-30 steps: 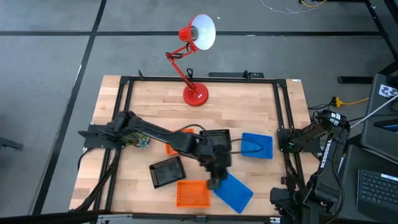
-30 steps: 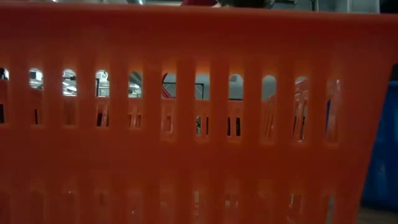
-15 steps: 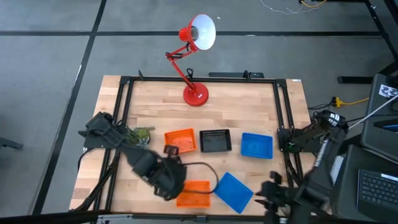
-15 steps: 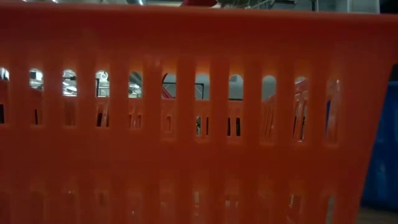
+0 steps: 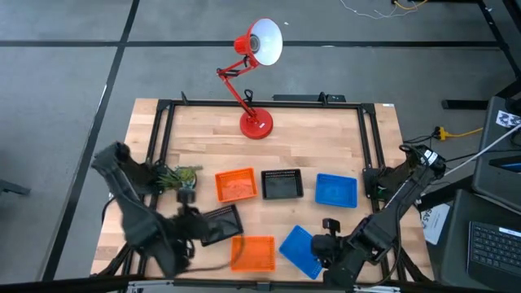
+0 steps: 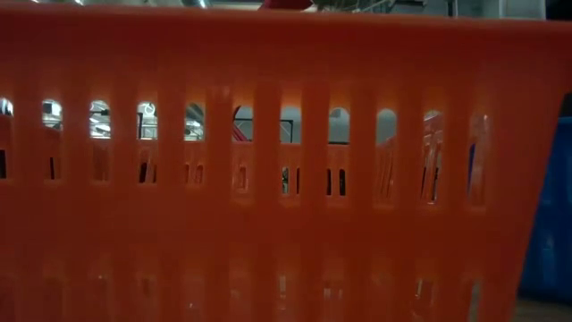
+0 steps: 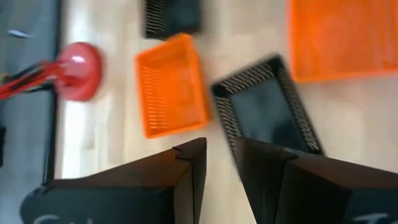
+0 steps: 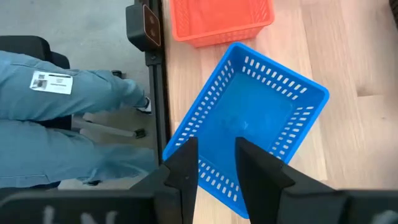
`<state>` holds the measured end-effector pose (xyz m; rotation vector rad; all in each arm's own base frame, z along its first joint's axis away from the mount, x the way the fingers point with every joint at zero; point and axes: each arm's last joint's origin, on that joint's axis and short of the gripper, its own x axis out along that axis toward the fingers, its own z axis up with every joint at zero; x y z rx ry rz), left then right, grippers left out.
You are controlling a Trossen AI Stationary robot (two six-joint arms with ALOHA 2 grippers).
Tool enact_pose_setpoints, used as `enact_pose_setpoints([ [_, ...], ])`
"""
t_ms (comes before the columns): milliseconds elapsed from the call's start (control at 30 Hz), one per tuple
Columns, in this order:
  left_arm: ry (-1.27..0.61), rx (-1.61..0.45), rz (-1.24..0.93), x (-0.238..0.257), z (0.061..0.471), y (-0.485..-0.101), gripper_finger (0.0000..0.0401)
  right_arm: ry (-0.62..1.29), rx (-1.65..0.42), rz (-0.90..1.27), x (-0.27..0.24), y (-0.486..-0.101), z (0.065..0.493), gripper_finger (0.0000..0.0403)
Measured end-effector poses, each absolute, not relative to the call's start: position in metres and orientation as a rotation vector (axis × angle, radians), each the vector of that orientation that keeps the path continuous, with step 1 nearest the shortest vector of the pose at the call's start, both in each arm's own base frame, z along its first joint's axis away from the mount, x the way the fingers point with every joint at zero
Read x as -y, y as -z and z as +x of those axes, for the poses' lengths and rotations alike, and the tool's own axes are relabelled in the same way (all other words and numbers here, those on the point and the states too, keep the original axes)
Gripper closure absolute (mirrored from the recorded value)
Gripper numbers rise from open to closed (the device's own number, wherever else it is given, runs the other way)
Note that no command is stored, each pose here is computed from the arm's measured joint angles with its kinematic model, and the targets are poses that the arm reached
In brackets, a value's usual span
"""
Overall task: Stack baskets by color
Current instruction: Stack the left blue bin on the right blue bins
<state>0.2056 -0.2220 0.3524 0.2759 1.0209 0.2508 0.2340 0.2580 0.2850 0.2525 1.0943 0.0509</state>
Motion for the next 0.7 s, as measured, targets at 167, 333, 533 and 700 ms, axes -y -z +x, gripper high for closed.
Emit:
enact_pose_setpoints([
  [167,-0.372,-0.812,0.213,0.182,0.153,-0.34,0.0323,-0.052,-1.095,0.25,-0.258,-0.285,0.234,0.0299],
  [333,-0.384,-0.6,0.078,0.132,0.123,-0.31,0.0325,-0.045,-1.093,0.254,-0.256,-0.285,0.236,0.0299],
  [533,-0.253,-0.405,-0.077,0.098,0.114,-0.273,0.0349,-0.037,-1.082,0.27,-0.253,-0.285,0.241,0.0299],
  [700,-0.035,-0.177,0.046,0.084,0.129,-0.259,0.0374,0.004,-1.075,0.294,-0.242,-0.285,0.252,0.0299],
])
